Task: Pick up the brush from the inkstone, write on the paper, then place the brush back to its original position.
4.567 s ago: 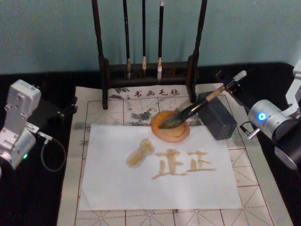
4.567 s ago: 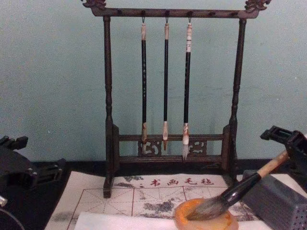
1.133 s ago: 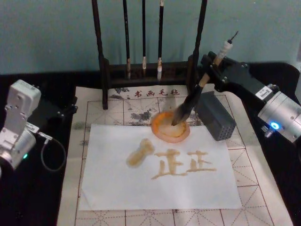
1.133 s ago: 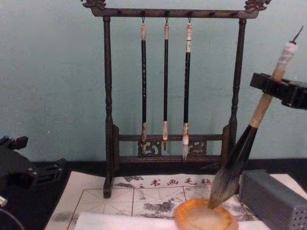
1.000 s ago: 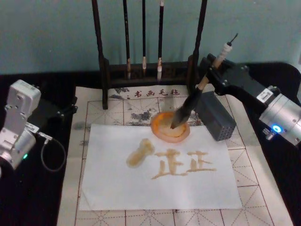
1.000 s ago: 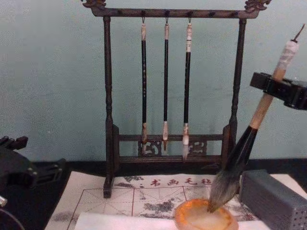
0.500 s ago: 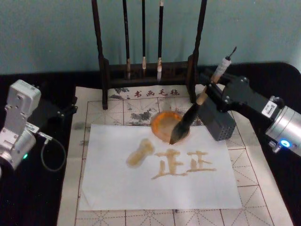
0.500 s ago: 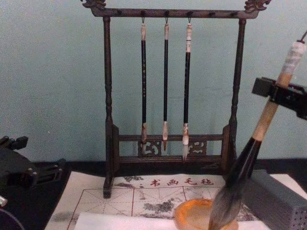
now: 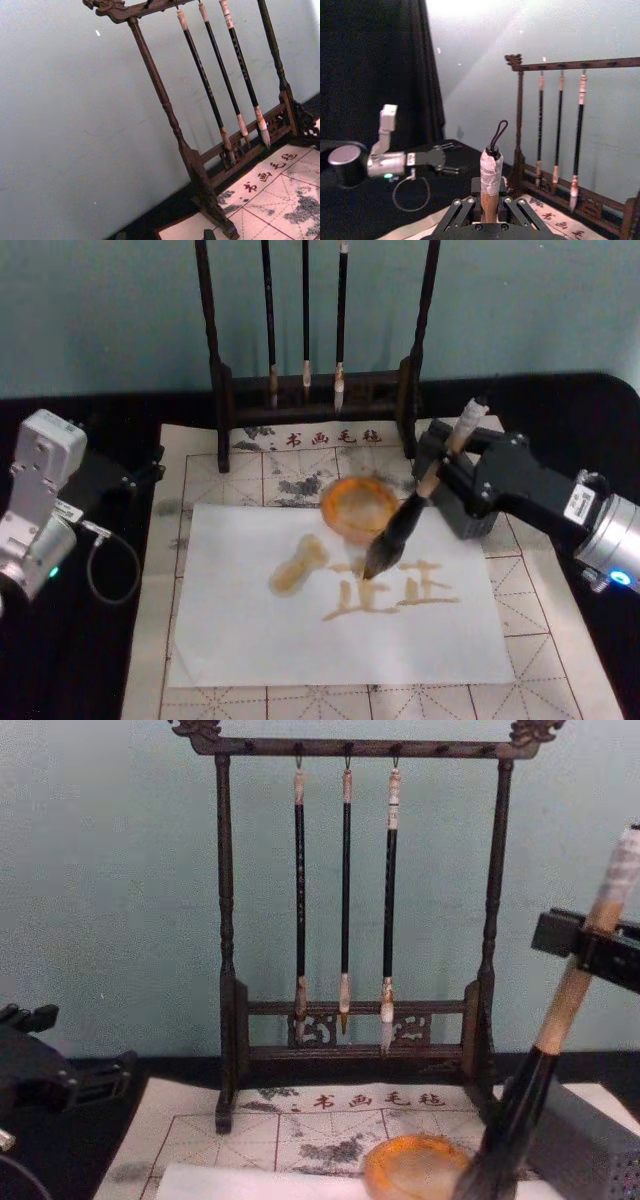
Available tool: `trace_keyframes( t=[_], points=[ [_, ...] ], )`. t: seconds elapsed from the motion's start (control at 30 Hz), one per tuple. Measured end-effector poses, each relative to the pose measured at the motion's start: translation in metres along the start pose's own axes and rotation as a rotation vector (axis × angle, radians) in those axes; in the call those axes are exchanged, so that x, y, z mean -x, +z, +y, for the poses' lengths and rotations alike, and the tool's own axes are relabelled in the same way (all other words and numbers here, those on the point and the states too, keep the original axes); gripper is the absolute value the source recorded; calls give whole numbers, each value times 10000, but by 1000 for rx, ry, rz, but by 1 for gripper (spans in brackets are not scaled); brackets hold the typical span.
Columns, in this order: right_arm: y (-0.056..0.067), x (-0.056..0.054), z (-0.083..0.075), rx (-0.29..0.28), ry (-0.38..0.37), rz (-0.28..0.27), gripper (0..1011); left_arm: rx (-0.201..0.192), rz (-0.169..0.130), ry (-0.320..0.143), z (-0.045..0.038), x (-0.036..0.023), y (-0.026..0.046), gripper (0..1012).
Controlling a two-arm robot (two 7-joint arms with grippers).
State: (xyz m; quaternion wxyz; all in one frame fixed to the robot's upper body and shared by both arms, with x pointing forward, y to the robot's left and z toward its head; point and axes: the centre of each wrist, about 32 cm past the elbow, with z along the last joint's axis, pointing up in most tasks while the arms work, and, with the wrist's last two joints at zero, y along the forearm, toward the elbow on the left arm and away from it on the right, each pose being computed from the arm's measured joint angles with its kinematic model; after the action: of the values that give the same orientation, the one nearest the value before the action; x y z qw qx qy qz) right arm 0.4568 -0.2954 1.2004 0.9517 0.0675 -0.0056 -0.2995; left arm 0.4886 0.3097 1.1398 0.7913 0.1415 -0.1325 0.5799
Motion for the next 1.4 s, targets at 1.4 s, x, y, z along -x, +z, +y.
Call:
trace_keyframes(
  t=[1.4],
  points=[
    [-109,12,-71,61,200,-32,185,0,0,0,0,0,0,1001]
  ],
)
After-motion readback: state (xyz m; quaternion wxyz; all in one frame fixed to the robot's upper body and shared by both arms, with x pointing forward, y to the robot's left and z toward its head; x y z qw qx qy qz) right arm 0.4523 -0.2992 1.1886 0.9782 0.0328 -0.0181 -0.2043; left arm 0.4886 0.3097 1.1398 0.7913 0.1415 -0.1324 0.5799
